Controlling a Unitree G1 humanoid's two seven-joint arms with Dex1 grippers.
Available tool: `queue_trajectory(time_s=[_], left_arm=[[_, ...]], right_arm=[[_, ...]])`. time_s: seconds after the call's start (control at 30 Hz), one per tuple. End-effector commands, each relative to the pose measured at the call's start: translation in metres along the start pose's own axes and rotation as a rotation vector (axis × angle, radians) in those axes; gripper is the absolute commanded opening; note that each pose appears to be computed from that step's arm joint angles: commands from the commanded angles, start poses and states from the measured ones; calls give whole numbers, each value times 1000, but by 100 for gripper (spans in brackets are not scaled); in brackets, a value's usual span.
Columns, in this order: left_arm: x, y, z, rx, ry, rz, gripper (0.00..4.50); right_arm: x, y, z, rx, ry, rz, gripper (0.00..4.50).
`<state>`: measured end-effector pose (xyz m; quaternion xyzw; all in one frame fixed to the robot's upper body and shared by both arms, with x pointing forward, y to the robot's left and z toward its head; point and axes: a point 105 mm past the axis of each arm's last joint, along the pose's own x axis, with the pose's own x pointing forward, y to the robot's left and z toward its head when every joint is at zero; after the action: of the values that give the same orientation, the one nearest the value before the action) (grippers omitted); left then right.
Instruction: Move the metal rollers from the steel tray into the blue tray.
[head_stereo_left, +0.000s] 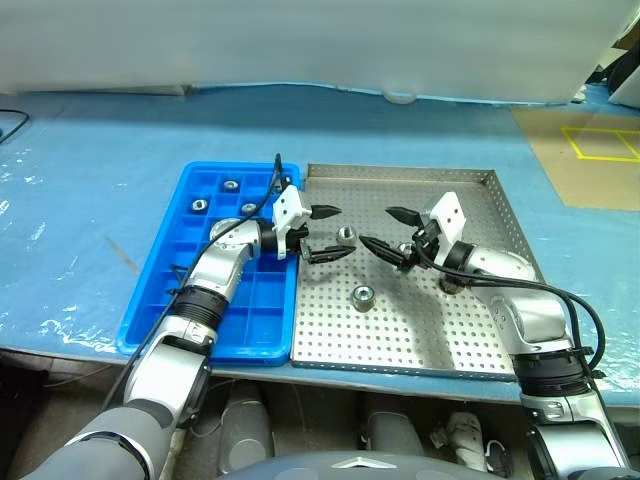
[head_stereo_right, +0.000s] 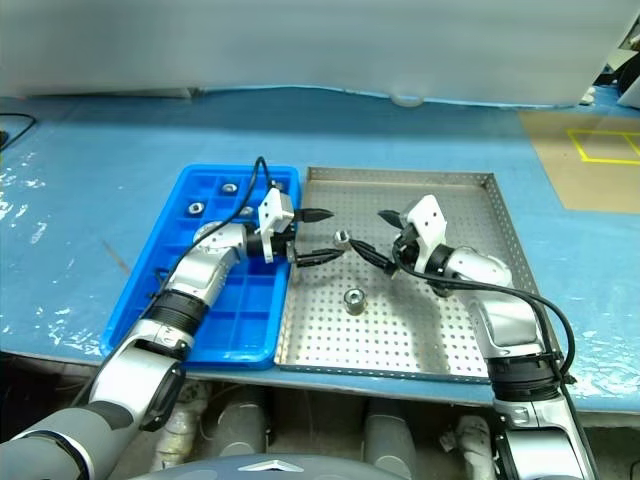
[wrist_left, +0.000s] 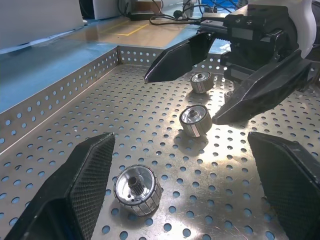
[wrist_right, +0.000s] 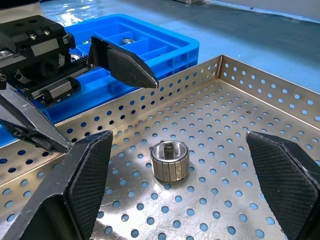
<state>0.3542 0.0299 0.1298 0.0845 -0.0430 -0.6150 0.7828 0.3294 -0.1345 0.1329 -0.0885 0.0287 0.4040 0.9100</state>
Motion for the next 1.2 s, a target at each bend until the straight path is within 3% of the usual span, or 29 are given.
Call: queue_trajectory(time_s=[0.03, 0.4, 0.67, 0.9, 1.0, 1.2], left_arm=[[3, 2, 9, 40, -12, -10, 448], [21, 22, 23, 39, 74, -62, 448], [33, 22, -3, 101, 373, -182, 448], [46, 45, -12, 196, 505, 11, 448], [51, 41, -13, 172, 495, -1, 391], [49, 27, -20, 75, 475, -92, 185]], right_arm=[[-4, -3, 12, -44, -36, -16, 450], [-30, -18, 14, -43, -22, -60, 450], [-35, -14, 12, -43, -19, -86, 450], [-41, -13, 8, -40, -13, -123, 450], [-43, -12, 8, -39, -13, -133, 450], [-44, -12, 8, -41, -12, -147, 450]])
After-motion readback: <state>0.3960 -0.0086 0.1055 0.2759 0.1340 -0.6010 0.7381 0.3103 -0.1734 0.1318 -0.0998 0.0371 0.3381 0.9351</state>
